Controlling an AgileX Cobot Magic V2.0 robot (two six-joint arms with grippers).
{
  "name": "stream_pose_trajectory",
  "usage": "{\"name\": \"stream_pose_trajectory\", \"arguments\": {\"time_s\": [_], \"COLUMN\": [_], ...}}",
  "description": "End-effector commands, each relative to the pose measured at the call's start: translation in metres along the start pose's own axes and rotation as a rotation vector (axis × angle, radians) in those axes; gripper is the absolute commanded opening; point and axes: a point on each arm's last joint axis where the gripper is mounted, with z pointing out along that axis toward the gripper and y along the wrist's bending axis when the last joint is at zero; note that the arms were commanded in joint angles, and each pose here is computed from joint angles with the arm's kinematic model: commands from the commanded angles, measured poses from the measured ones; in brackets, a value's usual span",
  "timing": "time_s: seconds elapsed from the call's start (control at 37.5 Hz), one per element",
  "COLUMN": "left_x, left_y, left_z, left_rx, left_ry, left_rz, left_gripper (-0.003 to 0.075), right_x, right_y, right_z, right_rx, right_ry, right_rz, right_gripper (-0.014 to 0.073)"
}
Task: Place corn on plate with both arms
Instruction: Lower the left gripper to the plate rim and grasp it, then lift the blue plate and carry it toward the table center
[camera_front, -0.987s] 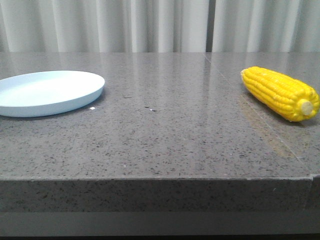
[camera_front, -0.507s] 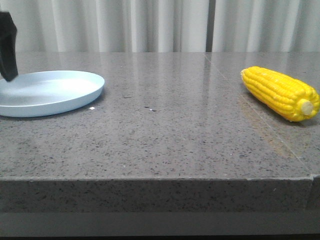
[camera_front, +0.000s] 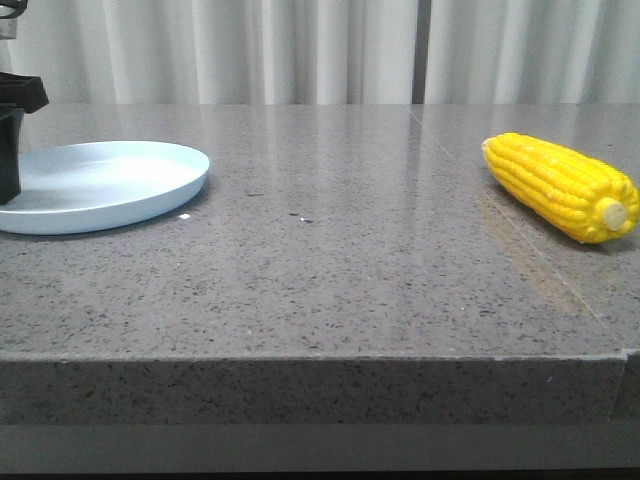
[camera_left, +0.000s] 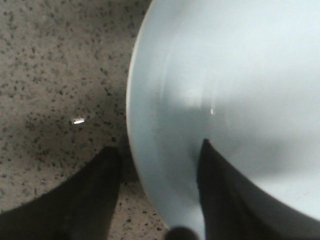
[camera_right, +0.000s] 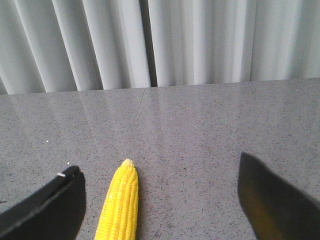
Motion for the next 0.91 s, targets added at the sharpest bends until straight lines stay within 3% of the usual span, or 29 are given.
{"name": "stream_pose_trajectory", "arguments": {"time_s": [0.0, 0.13, 0.32, 0.53, 0.72, 0.88], "left_x": [-0.004, -0.004, -0.008, -0.018, -0.021, -0.023], "left_y": [-0.003, -0.003, -0.004, -0.018, -0.055, -0.093], "left_z": [-0.022, -0.022, -0.029, -0.077, -0.109, -0.103], "left_rx": [0.005, 0.005, 0.008, 0.075, 0.174, 0.243], "left_ry": [-0.082, -0.082, -0.093, -0.209, -0.266, -0.282], "left_rz": [0.006, 0.006, 0.006, 0.009, 0.096, 0.172], "left_gripper": [0.0146, -0.0019, -0.002, -0.002, -0.002, -0.002], "right_x": [-0.016, -0.016, -0.016, -0.016, -0.016, -0.016], "right_y": [0.001, 0.001, 0.001, 0.001, 0.001, 0.001], "right_z": [-0.001, -0.001, -0.001, -0.001, -0.001, -0.001], "right_rx": [0.006, 0.006, 0.006, 0.006, 0.006, 0.006], "right_ry": [-0.094, -0.094, -0.094, -0.094, -0.094, -0.094], "right_rz": [-0.008, -0.008, -0.008, -0.008, -0.008, -0.008], "right_gripper": [0.0642, 0.0642, 0.0642, 0.0642, 0.0642, 0.0642]}}
